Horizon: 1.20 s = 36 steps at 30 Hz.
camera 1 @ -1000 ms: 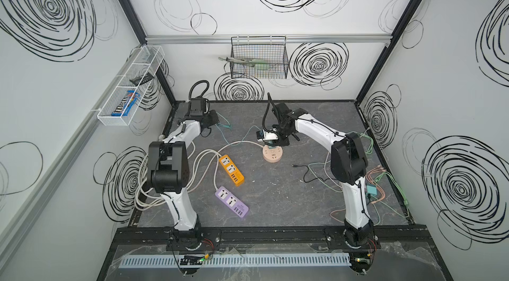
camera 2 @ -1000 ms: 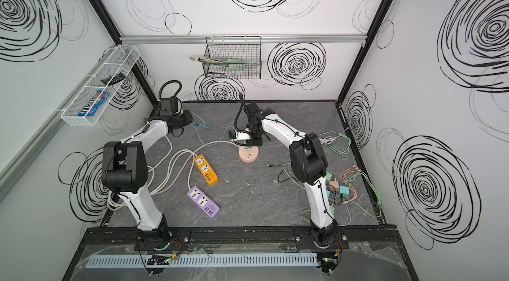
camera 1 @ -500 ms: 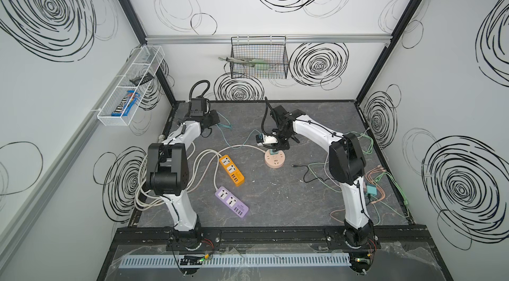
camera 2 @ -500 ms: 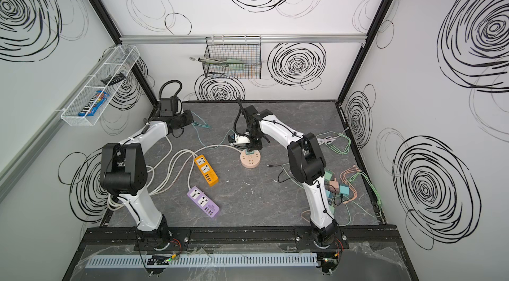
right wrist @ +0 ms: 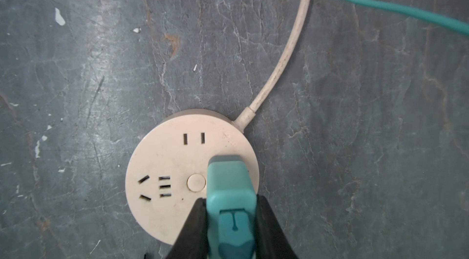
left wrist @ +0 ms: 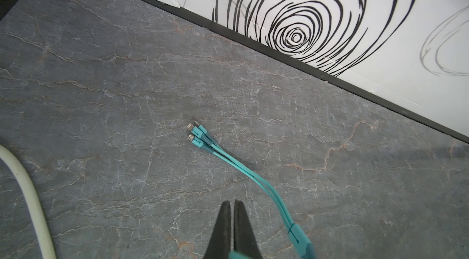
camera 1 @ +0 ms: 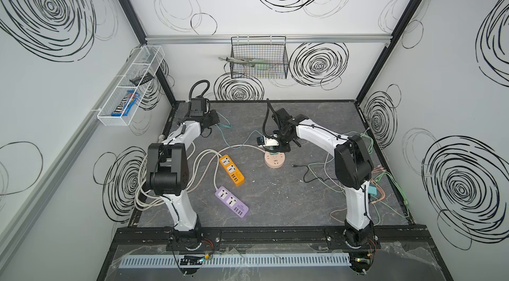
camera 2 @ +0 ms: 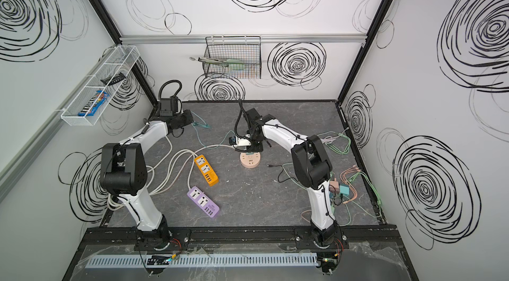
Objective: Insert the plug
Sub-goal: 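Lower the teal adapter with the right gripper onto the socket's two-pin outlet, then open the right gripper and lift it off the plugged teal adapter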
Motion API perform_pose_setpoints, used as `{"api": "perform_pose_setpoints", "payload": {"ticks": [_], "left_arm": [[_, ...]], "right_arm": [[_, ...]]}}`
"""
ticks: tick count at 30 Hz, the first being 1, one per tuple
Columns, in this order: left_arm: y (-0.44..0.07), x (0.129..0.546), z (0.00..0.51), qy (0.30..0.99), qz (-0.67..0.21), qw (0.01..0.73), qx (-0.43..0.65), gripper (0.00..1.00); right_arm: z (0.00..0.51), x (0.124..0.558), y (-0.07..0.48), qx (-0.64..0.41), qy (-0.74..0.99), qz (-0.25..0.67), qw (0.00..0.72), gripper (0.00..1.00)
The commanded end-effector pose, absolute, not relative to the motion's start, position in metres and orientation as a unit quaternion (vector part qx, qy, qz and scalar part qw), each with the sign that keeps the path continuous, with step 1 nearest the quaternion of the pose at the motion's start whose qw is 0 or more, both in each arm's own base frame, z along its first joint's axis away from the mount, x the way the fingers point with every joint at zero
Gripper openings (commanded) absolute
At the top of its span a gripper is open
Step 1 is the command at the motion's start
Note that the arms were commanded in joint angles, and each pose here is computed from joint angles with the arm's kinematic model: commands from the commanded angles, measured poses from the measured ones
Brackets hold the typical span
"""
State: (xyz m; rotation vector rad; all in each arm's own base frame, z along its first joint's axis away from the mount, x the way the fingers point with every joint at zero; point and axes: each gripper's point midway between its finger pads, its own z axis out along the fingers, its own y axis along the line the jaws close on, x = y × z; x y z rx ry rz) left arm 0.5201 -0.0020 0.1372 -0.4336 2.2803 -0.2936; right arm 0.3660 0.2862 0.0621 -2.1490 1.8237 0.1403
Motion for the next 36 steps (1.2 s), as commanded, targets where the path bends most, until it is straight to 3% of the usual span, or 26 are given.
{"api": "perform_pose_setpoints", "payload": {"ticks": [1,6,10,19,20,21,30,31,33,36], "left_arm": [[0.018,0.539,0.172,0.871,-0.112,0.44,-0.189,0.0],[0.033,0.553,0.181,0.868,-0.1,0.445,-0.197,0.0],[0.03,0.561,0.174,0.872,-0.103,0.437,-0.193,0.0],[0.033,0.568,0.162,0.877,-0.091,0.428,-0.2,0.0],[0.035,0.569,0.162,0.877,-0.088,0.428,-0.201,0.0],[0.036,0.57,0.163,0.877,-0.085,0.429,-0.202,0.0],[0.065,0.587,0.179,0.864,-0.029,0.443,-0.236,0.01],[0.071,0.588,0.181,0.862,-0.017,0.445,-0.244,0.05],[0.079,0.587,0.185,0.859,0.002,0.443,-0.258,0.29],[0.073,0.581,0.187,0.865,-0.001,0.435,-0.251,0.42]], "right_arm": [[-0.023,0.357,0.246,-0.767,0.639,0.022,0.043,0.0],[-0.012,0.407,0.253,-0.757,0.65,0.014,0.061,0.0],[0.0,0.415,0.271,-0.768,0.634,0.045,0.081,0.04],[0.057,0.443,0.275,-0.722,0.671,0.039,0.161,0.62],[0.063,0.445,0.271,-0.717,0.676,0.036,0.166,0.7],[0.069,0.445,0.266,-0.71,0.681,0.035,0.172,0.99],[0.131,0.446,0.233,-0.625,0.731,0.014,0.273,0.97],[0.139,0.443,0.231,-0.613,0.736,0.016,0.288,0.97],[0.154,0.435,0.226,-0.588,0.742,0.024,0.321,0.97],[0.171,0.417,0.223,-0.563,0.737,0.037,0.372,0.97]]}}
